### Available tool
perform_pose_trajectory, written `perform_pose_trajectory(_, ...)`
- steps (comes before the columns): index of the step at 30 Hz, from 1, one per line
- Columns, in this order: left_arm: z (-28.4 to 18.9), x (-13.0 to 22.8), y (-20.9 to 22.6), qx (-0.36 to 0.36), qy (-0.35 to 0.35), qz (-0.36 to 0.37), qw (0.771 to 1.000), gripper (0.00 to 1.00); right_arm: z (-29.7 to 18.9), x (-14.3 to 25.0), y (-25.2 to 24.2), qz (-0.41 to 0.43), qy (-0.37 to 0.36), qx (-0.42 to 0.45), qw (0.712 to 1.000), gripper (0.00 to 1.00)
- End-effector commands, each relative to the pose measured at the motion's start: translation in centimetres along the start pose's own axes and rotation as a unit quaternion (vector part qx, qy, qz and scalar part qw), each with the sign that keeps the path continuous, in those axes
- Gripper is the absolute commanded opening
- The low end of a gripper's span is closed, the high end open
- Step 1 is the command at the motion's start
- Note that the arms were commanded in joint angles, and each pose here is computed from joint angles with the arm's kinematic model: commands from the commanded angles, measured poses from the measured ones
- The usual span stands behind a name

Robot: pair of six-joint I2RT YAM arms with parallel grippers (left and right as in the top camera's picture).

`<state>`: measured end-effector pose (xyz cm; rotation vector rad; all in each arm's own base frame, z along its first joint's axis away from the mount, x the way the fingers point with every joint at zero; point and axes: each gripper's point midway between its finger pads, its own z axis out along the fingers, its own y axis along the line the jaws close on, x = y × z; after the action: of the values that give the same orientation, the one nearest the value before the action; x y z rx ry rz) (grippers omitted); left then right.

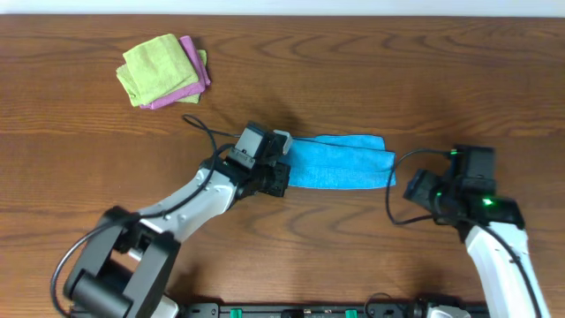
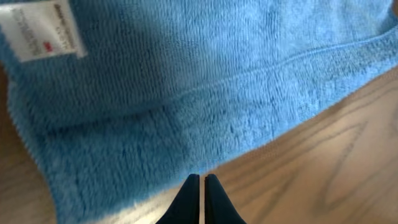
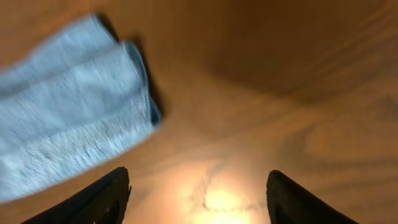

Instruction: Fold the cloth

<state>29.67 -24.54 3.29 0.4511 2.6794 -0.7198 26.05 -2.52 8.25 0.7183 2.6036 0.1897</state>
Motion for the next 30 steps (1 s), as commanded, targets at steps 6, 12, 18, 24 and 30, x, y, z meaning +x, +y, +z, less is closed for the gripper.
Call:
perform_pose_trajectory(6,0.4,-4.2,-0.3,0.012,-0.024,0.028,0.999,0.06,1.0,-1.3,1.3,-0.002,0.020,-0.125,0.992,0.69)
perform_pose_trajectory(12,1.1,-4.4,0.5,0.007,-0.016,0.028,0.999,0.06,3.2,-0.3,2.0,-0.006,0.064,-0.154,0.986,0.66)
perform_pose_trajectory(18,1.8,-3.8,1.6,-0.016,-0.005,0.031,0.999,0.06,3.7,-0.3,3.1,-0.022,0.070,-0.190,0.979,0.65)
perform_pose_trajectory(24,1.7,-4.5,3.5,-0.071,-0.020,0.049,0.996,0.06,3.1,-0.2,4.4,-0.046,0.069,-0.233,0.969,0.64)
perform_pose_trajectory(30,1.6,-5.1,4.0,-0.090,-0.032,0.061,0.994,0.06,2.8,-0.1,4.9,-0.050,0.071,-0.248,0.965,0.64)
